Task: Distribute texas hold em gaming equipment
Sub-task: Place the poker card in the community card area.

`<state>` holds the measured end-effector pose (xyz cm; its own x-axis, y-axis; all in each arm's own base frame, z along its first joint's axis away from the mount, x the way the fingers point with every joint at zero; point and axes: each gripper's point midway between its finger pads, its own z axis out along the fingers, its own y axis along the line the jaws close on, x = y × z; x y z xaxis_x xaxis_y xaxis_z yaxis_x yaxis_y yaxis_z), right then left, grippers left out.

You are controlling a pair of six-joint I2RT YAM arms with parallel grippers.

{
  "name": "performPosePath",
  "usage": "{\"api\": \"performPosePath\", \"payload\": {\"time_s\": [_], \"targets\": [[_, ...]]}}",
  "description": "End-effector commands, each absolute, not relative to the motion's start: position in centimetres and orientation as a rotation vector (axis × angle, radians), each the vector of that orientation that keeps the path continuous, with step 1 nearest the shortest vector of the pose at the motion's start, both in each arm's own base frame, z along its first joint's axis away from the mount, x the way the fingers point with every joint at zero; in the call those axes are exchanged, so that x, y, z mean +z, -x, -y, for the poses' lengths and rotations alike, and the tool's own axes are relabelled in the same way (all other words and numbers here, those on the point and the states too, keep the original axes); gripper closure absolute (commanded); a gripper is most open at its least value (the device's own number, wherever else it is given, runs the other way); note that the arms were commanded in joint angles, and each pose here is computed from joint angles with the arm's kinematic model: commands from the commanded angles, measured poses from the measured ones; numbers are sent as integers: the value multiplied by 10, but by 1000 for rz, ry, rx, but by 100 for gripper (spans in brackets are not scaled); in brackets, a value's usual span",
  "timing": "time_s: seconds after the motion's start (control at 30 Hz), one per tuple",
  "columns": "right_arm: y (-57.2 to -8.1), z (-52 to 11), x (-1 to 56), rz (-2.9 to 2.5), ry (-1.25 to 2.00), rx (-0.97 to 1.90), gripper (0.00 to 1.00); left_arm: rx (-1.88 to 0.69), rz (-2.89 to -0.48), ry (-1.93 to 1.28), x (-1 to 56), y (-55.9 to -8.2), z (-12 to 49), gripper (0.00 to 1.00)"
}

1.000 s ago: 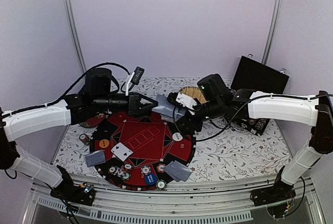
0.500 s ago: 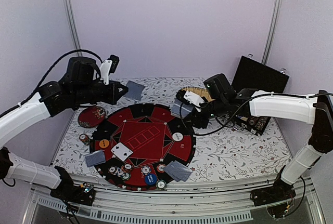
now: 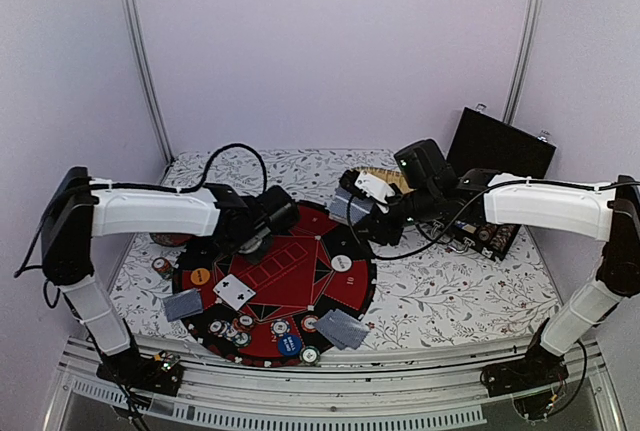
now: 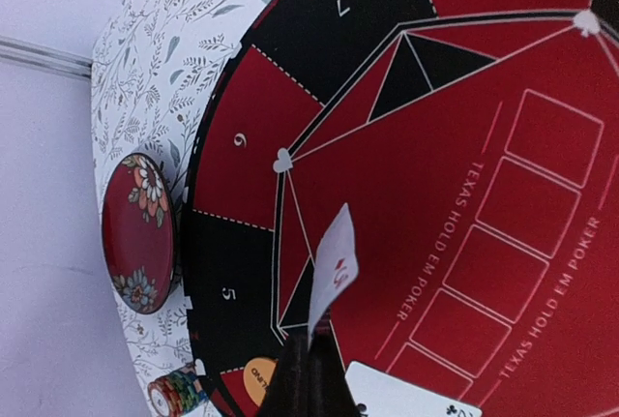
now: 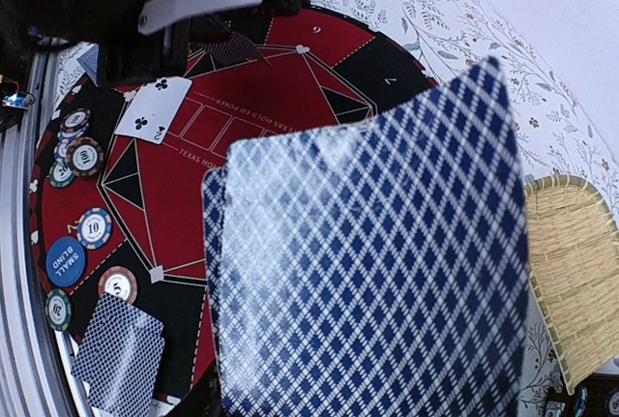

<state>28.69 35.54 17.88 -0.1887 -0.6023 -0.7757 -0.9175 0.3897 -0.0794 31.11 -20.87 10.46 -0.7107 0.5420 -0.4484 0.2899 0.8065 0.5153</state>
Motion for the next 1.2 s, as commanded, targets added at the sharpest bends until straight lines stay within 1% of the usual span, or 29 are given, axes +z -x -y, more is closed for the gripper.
{"api": "performPosePath", "payload": {"time_s": [0.0, 0.1, 0.23, 0.37, 0.73, 1.17], "targets": [[-286, -348, 192, -1879, 1276, 513, 57, 801, -2363, -698, 91, -303, 197, 100], [-286, -345, 190, -1881, 1278, 499, 57, 745, -2433, -758, 68, -290, 204, 100], [-286, -342, 190, -1883, 1277, 490, 57, 527, -2486, -843, 48, -274, 228, 100], [-286, -341, 191, -1883, 1275, 489, 57, 361, -2496, -864, 42, -267, 243, 100], [-286, -341, 191, -1876, 1276, 494, 57, 240, -2545, -888, 34, -257, 259, 100], [-286, -342, 192, -1874, 1276, 501, 57, 199, -2642, -892, 27, -238, 254, 100]]}}
